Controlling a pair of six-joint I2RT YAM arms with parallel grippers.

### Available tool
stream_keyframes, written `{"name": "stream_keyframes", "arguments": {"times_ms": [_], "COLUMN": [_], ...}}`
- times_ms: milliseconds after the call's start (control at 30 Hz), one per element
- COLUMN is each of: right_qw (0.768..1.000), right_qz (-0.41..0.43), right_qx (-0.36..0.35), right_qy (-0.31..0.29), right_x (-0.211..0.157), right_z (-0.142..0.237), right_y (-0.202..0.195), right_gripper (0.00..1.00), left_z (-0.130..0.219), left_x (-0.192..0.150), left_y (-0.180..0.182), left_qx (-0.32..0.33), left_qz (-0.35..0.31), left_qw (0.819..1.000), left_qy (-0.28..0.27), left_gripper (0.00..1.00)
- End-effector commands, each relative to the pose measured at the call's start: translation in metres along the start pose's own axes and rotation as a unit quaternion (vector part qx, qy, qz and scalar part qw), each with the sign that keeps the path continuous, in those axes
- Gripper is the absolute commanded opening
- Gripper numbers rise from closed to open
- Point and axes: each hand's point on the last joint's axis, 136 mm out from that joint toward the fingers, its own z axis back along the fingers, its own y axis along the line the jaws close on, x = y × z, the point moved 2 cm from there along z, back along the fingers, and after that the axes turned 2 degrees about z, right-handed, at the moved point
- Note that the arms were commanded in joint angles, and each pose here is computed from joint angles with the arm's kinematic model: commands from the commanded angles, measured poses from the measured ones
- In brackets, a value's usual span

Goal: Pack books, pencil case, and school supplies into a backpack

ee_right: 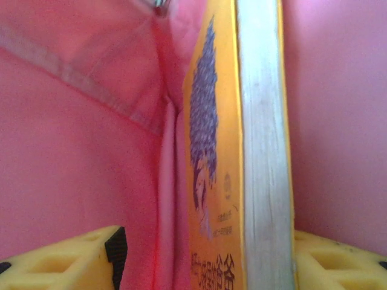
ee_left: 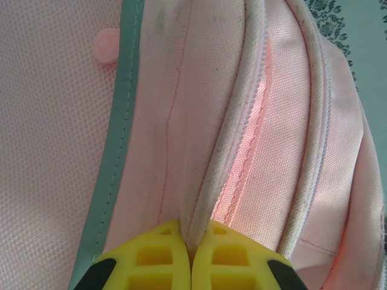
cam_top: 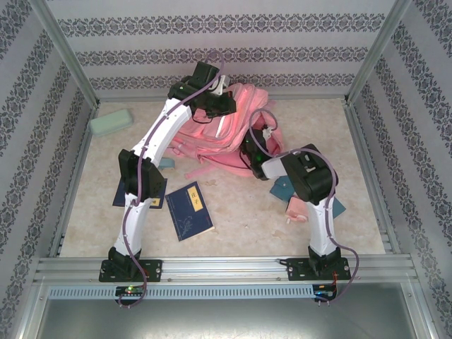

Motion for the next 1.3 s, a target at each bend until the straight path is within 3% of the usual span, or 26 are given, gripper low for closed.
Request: {"name": "stream_keyframes", "arguments": {"times_ms": [0, 100, 267, 500, 567, 633, 733, 1000, 1267], "right_qw": [1.0, 1.0, 0.997, 0.99, 0.987, 0.986, 0.987, 0.988, 0.989], "right_qz": [0.012, 0.014, 0.001, 0.07, 0.07, 0.069, 0.054, 0.009, -0.01], "right_qx": [0.014, 0.002, -0.032, -0.092, -0.107, -0.109, -0.095, 0.005, -0.012], "right_qy": [0.009, 0.021, 0.067, 0.084, 0.094, 0.11, 0.121, 0.153, 0.148], "right_x": [0.011, 0.01, -0.003, 0.001, 0.003, 0.001, -0.003, -0.029, -0.06], "right_z": [0.014, 0.013, 0.005, 0.021, 0.025, 0.025, 0.02, -0.011, -0.035], "right_y": [0.014, 0.004, -0.02, -0.038, -0.043, -0.045, -0.045, 0.0, 0.002], "right_gripper": [0.61, 0.52, 0.5, 0.51, 0.39, 0.14, 0.0, 0.0, 0.0], "left_z": [0.023, 0.022, 0.018, 0.018, 0.018, 0.018, 0.017, 0.013, 0.014], "left_x": [0.025, 0.026, 0.024, 0.024, 0.025, 0.026, 0.026, 0.02, 0.015], "left_y": [-0.02, -0.022, -0.021, -0.019, -0.019, -0.02, -0.021, -0.035, -0.038], "left_qx": [-0.046, -0.052, -0.055, -0.049, -0.05, -0.052, -0.058, -0.075, -0.071], "left_qz": [-0.03, -0.03, -0.025, -0.024, -0.024, -0.023, -0.017, -0.015, -0.018], "left_qw": [0.998, 0.997, 0.998, 0.998, 0.998, 0.998, 0.997, 0.997, 0.997], "left_qy": [-0.042, -0.042, -0.037, -0.038, -0.04, -0.041, -0.039, -0.031, -0.027], "left_gripper": [0.0, 0.0, 0.0, 0.0, 0.0, 0.0, 0.0, 0.0, 0.0]}}
